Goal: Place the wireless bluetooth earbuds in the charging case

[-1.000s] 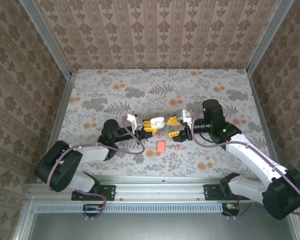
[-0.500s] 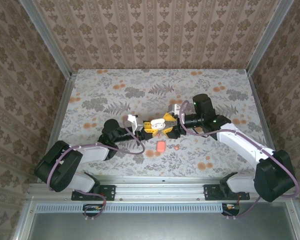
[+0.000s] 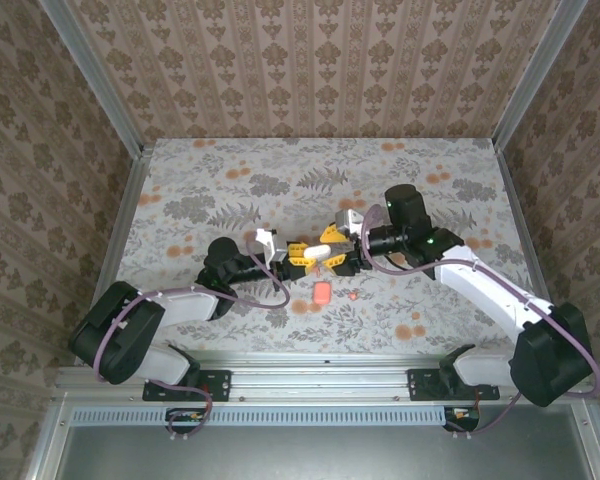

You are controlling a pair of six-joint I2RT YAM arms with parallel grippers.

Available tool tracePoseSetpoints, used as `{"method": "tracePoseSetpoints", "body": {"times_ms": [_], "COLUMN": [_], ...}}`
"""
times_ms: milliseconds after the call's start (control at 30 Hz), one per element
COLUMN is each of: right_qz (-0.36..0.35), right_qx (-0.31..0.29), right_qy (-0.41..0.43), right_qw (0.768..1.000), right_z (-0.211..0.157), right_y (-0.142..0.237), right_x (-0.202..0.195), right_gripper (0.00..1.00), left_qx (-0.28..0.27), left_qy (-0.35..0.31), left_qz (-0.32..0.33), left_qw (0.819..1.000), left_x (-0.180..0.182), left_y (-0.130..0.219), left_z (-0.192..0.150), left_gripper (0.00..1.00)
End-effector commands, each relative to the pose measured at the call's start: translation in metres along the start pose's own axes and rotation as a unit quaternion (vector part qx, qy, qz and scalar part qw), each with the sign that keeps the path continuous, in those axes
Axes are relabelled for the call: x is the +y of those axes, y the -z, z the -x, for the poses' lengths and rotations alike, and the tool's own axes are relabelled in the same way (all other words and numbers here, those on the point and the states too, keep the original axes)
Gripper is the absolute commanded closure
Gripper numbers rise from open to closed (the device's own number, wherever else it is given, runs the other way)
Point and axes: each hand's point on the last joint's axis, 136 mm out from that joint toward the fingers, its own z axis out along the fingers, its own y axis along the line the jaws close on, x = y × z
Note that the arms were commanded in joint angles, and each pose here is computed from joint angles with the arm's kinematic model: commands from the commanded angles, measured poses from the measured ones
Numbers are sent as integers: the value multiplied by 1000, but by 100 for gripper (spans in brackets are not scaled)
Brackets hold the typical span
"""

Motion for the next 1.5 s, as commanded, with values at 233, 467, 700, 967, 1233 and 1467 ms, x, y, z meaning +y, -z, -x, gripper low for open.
{"method": "tracePoseSetpoints", "body": {"times_ms": [233,467,700,967,1233,1467], "right_qz": [-52,-161,-205,-242,-224,-225], "right_qx": [-21,15,74,128,148,159], "right_qy": [-50,-223,-418,-599,-629,-632], "right_qw": [997,961,882,752,730,724], "right_z": [5,-30,-71,-113,-111,-109], "right_y": [22,29,28,25,2,-10], "right_x": [-7,-48,-63,-62,-47,-40], "right_gripper": [43,39,40,41,40,39], "left_qx": [-1,95,182,207,237,269], "left_qy": [55,252,417,547,619,650], "left_qz": [55,142,249,298,266,271], "left_qw": [997,952,855,755,700,658], "left_x": [24,55,70,86,93,94], "left_y": [1,15,56,94,88,90], "left_z": [6,-42,-87,-118,-136,-154], "left_gripper": [93,94,94,91,88,84]}}
